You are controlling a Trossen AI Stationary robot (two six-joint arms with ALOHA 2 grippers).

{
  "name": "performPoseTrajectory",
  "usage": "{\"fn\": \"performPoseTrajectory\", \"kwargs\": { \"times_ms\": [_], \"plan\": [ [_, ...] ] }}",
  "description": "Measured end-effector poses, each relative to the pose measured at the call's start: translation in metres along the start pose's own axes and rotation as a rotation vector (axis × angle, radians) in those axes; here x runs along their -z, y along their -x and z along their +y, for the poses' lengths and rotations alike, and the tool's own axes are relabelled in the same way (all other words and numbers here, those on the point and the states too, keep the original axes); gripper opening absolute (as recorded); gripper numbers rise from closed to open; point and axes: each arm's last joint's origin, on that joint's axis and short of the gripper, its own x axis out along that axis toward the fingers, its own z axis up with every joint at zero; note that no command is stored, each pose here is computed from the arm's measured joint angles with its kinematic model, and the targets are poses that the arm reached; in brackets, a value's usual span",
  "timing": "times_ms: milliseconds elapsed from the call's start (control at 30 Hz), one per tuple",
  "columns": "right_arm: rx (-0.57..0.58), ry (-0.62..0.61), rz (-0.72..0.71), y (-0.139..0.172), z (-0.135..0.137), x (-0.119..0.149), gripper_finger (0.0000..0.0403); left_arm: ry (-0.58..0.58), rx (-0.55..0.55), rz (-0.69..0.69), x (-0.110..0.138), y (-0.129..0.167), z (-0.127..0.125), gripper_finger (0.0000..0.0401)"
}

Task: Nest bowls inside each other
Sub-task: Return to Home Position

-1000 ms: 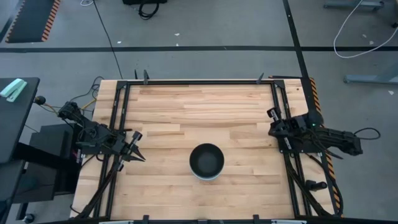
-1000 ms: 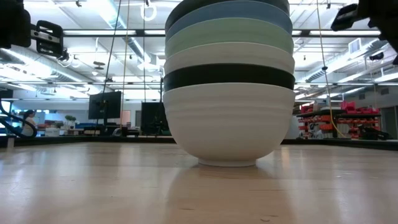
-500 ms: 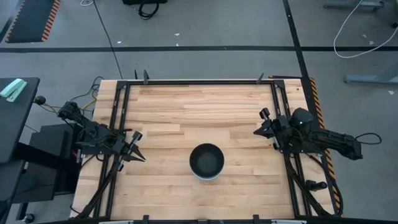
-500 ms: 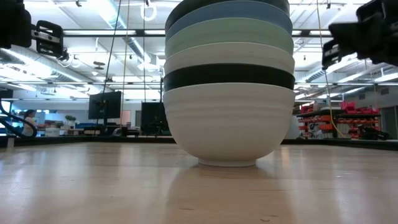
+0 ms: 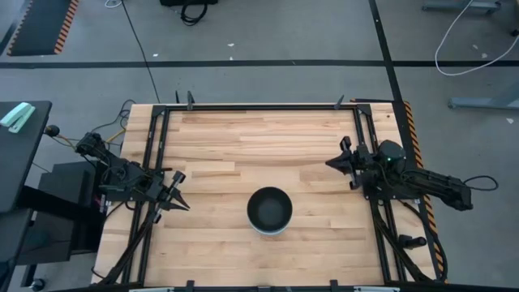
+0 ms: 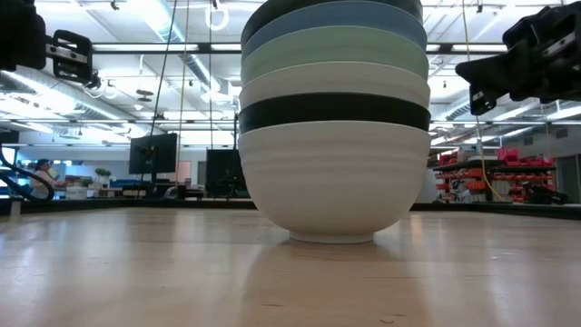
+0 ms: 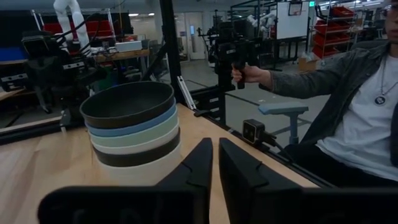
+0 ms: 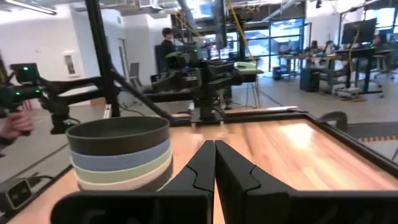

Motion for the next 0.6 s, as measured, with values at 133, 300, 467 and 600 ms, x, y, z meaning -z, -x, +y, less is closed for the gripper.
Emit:
{"fn": "performPoseTrajectory", "kwargs": {
  "times_ms": [133, 300, 467, 600],
  "plan": [
    [0.035, 0.013, -0.002, 0.0, -0.001, 0.0, 0.0018, -0.002, -0.008, 0.0, 0.0, 0.0, 0.0, 0.004],
    [0.145, 0.007, 0.0, 0.0, -0.004, 0.001, 0.0018, -0.003, -0.034, 0.001, 0.0, 0.0, 0.002, 0.0036],
    [0.269, -0.031, 0.049, -0.002, -0.01, 0.006, 0.0018, -0.002, -0.083, 0.005, 0.0, 0.0, 0.007, 0.0029],
    [0.326, -0.041, 0.089, -0.003, -0.012, 0.01, 0.0018, 0.013, -0.124, 0.007, 0.001, 0.0, 0.011, 0.0028]
  ]
}}
